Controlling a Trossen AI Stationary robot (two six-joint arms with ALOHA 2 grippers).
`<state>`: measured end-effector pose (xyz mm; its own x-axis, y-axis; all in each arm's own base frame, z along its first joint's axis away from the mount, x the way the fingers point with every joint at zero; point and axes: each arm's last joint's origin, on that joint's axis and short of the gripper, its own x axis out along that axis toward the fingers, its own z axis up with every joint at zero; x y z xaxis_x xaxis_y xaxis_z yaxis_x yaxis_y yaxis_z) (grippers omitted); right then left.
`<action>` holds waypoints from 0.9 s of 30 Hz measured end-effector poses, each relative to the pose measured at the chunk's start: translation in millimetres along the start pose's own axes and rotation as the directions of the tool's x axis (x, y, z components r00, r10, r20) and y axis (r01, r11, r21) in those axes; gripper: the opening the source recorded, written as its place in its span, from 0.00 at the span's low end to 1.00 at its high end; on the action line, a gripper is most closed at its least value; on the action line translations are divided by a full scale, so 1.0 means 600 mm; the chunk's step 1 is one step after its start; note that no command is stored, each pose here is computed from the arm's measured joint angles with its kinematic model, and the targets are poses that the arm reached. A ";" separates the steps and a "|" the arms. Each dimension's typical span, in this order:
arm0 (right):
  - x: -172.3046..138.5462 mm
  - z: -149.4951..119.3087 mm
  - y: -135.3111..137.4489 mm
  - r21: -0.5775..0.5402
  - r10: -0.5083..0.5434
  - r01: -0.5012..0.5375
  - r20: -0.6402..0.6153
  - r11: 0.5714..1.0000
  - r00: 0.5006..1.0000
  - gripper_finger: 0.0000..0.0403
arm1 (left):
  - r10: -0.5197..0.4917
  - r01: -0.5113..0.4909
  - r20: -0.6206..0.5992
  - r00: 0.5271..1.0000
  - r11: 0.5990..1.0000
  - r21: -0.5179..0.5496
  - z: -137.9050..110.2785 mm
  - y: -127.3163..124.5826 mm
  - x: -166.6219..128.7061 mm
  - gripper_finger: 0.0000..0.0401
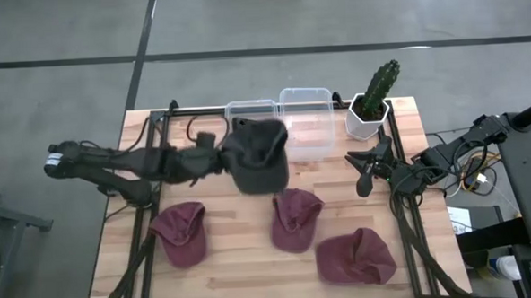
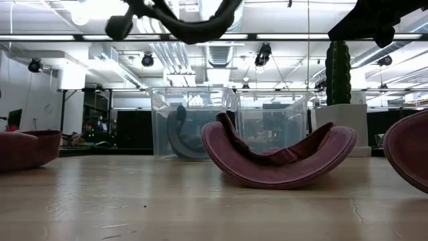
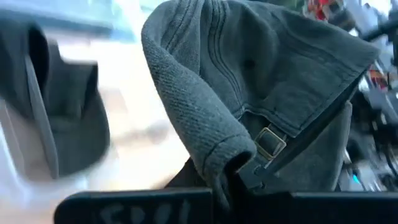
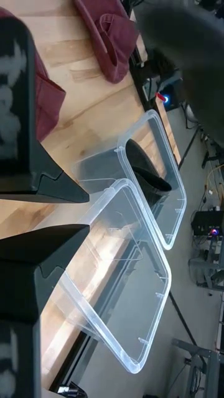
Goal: Pick & Place hat
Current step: Put the black cap into the left transparent bin
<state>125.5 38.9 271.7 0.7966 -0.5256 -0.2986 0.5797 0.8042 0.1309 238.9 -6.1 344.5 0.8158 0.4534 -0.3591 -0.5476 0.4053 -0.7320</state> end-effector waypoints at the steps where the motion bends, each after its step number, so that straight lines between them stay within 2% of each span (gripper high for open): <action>1: 0.000 0.000 0.000 0.000 0.000 0.000 0.000 1.000 1.000 0.15 | 0.013 -0.014 0.021 1.000 1.000 0.007 0.011 0.005 0.007 0.02; 7: 0.000 0.000 0.000 0.000 0.000 0.000 0.000 1.000 1.000 0.15 | 0.127 -0.134 0.136 0.983 0.990 0.044 0.079 0.045 0.038 0.02; 13: 0.000 0.000 0.000 0.000 0.000 0.000 0.000 1.000 1.000 0.15 | 0.134 -0.137 0.141 0.981 0.990 0.013 0.132 0.080 0.068 0.02; 21: 0.000 0.000 0.000 -0.004 0.000 0.000 0.000 1.000 1.000 0.15 | 0.182 -0.182 0.011 0.983 0.979 0.090 0.153 0.112 0.152 0.02; 27: 0.000 0.000 0.000 -0.007 0.000 0.000 0.000 1.000 1.000 0.15 | 0.217 -0.213 -0.034 0.976 0.973 0.083 0.173 0.117 0.192 0.02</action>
<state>125.4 38.9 271.7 0.7965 -0.5257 -0.2987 0.5786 0.8061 0.1241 275.3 157.2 312.1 0.6835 0.5035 -0.5285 -0.7225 0.3635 -0.5881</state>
